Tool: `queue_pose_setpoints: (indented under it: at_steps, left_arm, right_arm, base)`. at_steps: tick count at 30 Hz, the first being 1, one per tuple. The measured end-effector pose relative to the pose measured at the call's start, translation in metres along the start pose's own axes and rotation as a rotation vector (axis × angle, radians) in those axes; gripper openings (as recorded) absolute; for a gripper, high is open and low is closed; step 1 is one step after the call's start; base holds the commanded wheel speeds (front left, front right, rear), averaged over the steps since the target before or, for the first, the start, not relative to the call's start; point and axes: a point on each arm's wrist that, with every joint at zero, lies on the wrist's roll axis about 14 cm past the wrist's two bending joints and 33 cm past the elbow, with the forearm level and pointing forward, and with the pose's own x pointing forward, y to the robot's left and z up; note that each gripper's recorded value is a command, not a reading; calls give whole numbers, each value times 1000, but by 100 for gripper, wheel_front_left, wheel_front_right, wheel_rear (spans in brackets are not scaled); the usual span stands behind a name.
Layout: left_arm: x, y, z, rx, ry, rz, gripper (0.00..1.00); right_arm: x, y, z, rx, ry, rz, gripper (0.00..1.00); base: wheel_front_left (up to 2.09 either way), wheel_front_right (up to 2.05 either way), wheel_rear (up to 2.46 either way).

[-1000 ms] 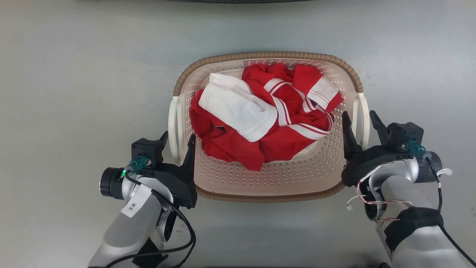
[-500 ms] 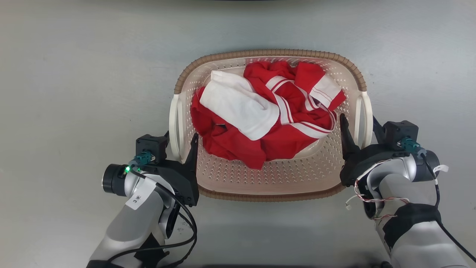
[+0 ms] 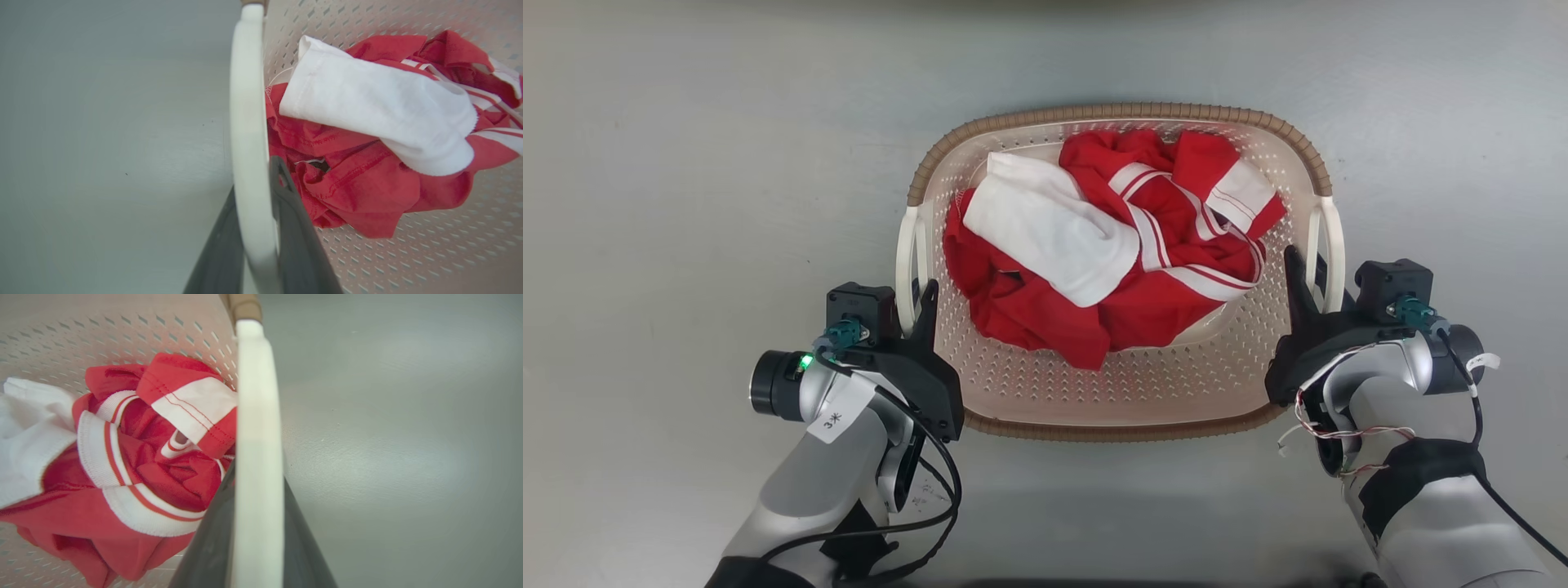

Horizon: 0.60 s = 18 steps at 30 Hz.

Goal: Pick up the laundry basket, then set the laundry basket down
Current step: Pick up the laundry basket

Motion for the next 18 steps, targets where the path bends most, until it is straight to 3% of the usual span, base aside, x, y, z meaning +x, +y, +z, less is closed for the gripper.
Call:
queue_pose_setpoints:
  at_steps: [18]
  left_arm:
    - [-25, 4, 14, 11, -17, 32, 0]
  right_arm:
    - [-23, 20, 16, -22, -15, 28, 0]
  base:
    - [0, 0, 0]
